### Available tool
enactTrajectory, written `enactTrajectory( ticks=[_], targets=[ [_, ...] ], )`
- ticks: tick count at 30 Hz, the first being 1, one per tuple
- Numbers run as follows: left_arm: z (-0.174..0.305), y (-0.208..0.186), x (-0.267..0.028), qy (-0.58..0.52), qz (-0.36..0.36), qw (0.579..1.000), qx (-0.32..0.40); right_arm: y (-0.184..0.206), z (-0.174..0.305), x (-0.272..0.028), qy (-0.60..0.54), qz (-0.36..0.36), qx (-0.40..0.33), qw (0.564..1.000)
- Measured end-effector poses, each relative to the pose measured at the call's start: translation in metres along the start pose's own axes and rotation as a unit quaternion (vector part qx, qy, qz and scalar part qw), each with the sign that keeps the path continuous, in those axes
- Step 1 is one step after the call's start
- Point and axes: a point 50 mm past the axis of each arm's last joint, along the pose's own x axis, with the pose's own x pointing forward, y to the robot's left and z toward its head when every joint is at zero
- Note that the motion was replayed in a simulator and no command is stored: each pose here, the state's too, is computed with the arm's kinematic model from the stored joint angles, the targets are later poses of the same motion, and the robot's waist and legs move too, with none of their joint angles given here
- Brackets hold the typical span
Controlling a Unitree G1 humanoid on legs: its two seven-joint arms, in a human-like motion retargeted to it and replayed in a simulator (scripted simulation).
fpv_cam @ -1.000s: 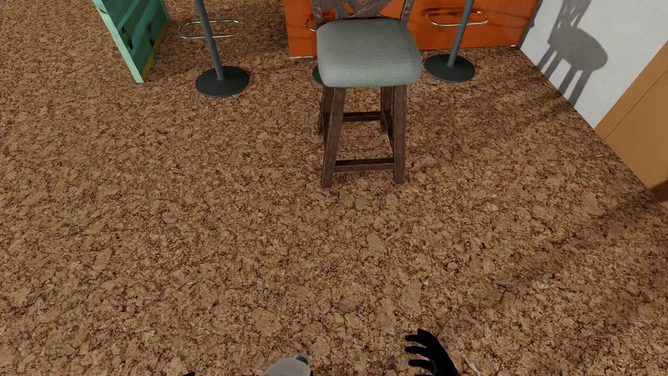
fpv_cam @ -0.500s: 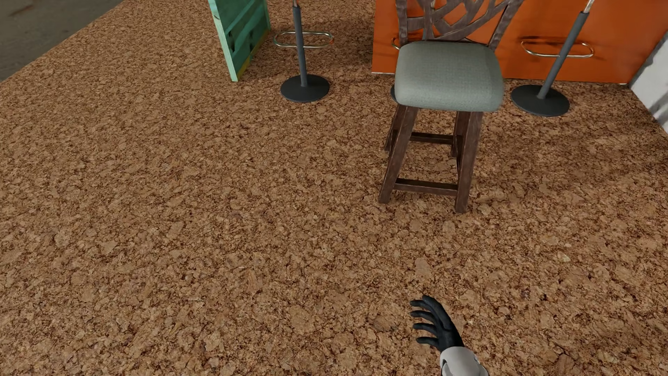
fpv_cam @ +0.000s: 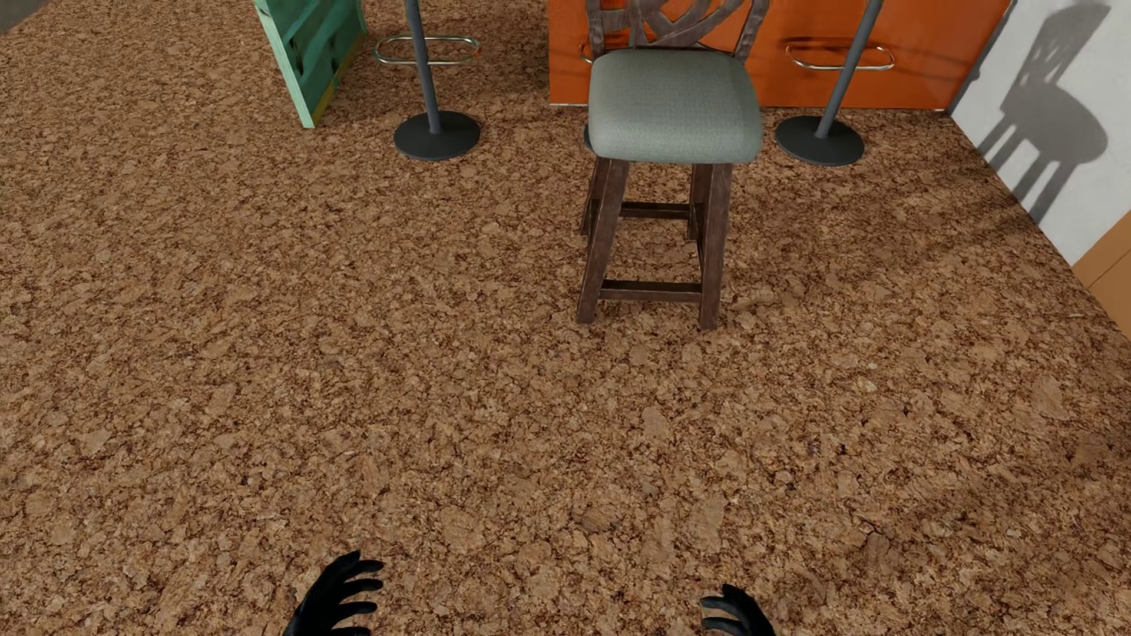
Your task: Turn around
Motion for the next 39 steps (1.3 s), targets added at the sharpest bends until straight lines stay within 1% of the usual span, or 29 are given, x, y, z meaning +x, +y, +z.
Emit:
enactTrajectory(
  ticks=[3,6,8,11,13,15,18,20,21,23,25,27,29,30,31,34,36,38,39],
  targets=[
    [0.005,-0.002,0.001,-0.014,0.000,1.000,-0.019,-0.008,-0.016,-0.005,0.031,-0.010,-0.016,0.999],
    [0.006,0.004,0.002,-0.009,0.004,1.000,-0.010,-0.006,-0.005,0.000,0.019,-0.019,-0.008,1.000],
    [-0.006,-0.002,-0.001,0.015,0.003,1.000,-0.018,-0.005,0.007,0.004,-0.006,-0.012,-0.009,1.000],
    [-0.007,-0.002,-0.001,0.025,-0.004,1.000,-0.015,-0.003,0.000,0.001,0.001,-0.011,0.002,1.000],
    [0.012,-0.003,0.006,-0.010,-0.006,1.000,-0.012,-0.006,-0.005,-0.002,0.010,-0.022,-0.002,1.000],
    [0.020,-0.003,0.008,-0.036,-0.005,0.999,-0.008,-0.001,-0.010,-0.002,0.021,-0.020,-0.013,0.999],
    [0.000,0.004,0.000,-0.012,0.008,1.000,-0.004,-0.008,0.005,0.001,-0.007,-0.020,-0.005,1.000],
    [0.005,0.002,0.001,-0.006,0.013,1.000,-0.018,-0.005,0.010,0.004,-0.013,-0.010,-0.004,1.000],
    [0.003,-0.001,0.002,0.001,0.014,1.000,-0.028,-0.002,0.011,0.003,-0.019,-0.014,0.003,1.000],
    [-0.001,-0.002,0.001,0.011,0.019,0.999,-0.038,-0.008,0.017,0.005,-0.027,-0.029,-0.001,0.999],
    [-0.001,-0.006,0.000,0.010,0.016,0.999,-0.039,-0.010,0.008,0.002,-0.013,-0.038,-0.006,0.999],
    [0.005,-0.004,0.003,-0.001,0.014,1.000,-0.026,0.000,0.002,0.002,0.006,-0.025,-0.009,1.000],
    [0.011,-0.001,0.005,-0.017,0.017,0.999,-0.025,-0.012,-0.010,-0.003,0.022,-0.027,-0.010,0.999],
    [0.005,0.005,0.001,-0.013,0.021,1.000,-0.016,-0.012,-0.006,-0.003,0.015,-0.018,-0.016,1.000],
    [0.008,0.002,0.003,-0.016,0.017,1.000,-0.017,-0.019,-0.012,-0.004,0.022,-0.023,-0.010,0.999],
    [0.007,-0.015,0.002,-0.015,-0.009,1.000,-0.008,-0.007,0.000,0.001,-0.001,-0.006,-0.012,1.000],
    [0.000,-0.005,0.000,-0.006,-0.008,1.000,0.005,-0.010,0.005,0.001,-0.014,-0.007,-0.011,1.000],
    [0.005,-0.003,0.002,-0.010,-0.008,1.000,0.001,-0.012,0.008,0.003,-0.011,-0.011,-0.029,0.999],
    [0.005,-0.004,0.002,-0.012,-0.011,1.000,-0.002,-0.012,0.004,0.002,-0.002,-0.020,-0.018,1.000]
  ],
)
